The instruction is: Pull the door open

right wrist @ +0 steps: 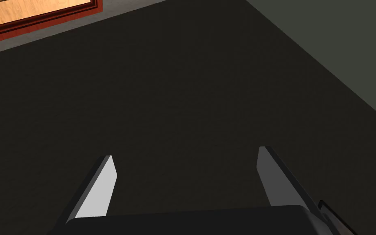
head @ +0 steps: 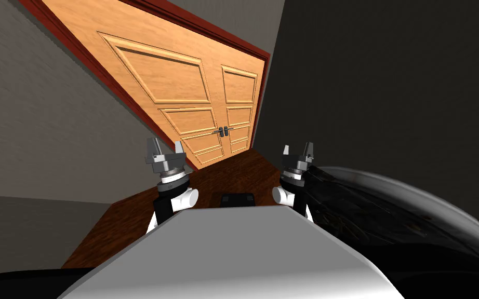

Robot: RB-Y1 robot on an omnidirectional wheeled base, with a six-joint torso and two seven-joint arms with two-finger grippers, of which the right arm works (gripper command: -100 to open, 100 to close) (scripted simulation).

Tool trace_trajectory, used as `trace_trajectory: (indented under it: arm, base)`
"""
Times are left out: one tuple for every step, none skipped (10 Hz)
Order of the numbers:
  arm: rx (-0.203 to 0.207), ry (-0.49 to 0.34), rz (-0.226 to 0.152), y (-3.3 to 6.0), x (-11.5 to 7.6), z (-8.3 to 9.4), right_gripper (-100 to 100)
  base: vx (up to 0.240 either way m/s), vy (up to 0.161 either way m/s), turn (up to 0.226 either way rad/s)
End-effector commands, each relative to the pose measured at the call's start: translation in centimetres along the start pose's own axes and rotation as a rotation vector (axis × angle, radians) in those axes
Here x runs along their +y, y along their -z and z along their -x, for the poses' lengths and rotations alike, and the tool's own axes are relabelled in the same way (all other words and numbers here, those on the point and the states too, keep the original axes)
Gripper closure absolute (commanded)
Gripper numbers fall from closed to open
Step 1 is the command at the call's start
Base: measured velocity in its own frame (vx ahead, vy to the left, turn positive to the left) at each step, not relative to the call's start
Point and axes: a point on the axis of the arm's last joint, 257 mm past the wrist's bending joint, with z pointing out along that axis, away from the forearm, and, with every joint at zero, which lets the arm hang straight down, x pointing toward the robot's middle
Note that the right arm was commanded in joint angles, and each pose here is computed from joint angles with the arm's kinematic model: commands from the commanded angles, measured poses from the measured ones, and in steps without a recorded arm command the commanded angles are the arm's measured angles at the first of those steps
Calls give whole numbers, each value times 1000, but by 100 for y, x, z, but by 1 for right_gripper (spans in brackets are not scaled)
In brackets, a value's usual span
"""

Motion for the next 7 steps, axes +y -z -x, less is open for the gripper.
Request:
trace_trajectory:
  arm:
    - [8,0,-22,16,-124,14,-100]
    - [11,1,-32,24,-179,21,-100]
    - [17,1,-52,40,-288,38,-100]
    - [20,2,-63,50,-353,49,-100]
    - [23,3,-77,62,-430,64,-100]
    - [27,4,-91,75,-506,80,-100]
    - [30,6,-105,87,-581,97,-100]
  base:
    - [33,4,190]
    - [75,4,147]
    - [94,1,165]
    - [83,1,164]
    - [80,7,139]
    - [75,14,154]
    - [73,0,161]
